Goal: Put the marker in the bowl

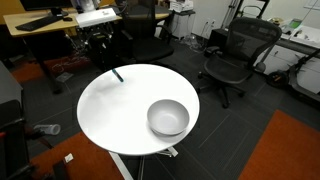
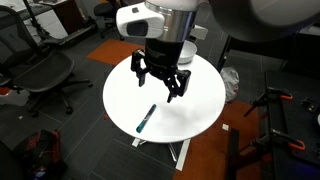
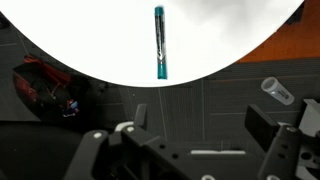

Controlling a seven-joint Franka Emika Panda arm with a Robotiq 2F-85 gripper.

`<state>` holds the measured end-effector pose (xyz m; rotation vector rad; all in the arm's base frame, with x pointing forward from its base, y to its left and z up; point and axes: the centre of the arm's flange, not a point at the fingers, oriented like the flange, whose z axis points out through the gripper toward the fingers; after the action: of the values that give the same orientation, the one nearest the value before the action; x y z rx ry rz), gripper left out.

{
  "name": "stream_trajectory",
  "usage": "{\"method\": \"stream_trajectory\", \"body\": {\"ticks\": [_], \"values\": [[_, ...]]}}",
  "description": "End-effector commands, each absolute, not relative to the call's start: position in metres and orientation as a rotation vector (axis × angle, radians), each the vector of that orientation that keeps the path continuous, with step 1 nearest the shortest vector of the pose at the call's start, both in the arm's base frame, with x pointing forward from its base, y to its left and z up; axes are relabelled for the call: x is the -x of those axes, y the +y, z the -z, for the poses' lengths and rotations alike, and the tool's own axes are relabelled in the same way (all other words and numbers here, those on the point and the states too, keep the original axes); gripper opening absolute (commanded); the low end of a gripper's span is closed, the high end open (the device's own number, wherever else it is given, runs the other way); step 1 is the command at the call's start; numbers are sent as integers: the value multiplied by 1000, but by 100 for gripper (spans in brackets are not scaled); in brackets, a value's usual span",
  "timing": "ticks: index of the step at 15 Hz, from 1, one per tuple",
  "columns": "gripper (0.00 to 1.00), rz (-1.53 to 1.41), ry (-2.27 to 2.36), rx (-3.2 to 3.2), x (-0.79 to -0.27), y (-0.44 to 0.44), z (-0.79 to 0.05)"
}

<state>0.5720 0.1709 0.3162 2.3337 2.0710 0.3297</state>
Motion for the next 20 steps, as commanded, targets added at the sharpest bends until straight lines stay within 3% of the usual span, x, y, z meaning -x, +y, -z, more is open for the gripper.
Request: {"method": "stream_trajectory", "body": {"ticks": [1, 20], "values": [[100, -298, 2077, -2266, -591, 173, -302], [100, -152, 2140, -2254, -630, 181, -209]]}}
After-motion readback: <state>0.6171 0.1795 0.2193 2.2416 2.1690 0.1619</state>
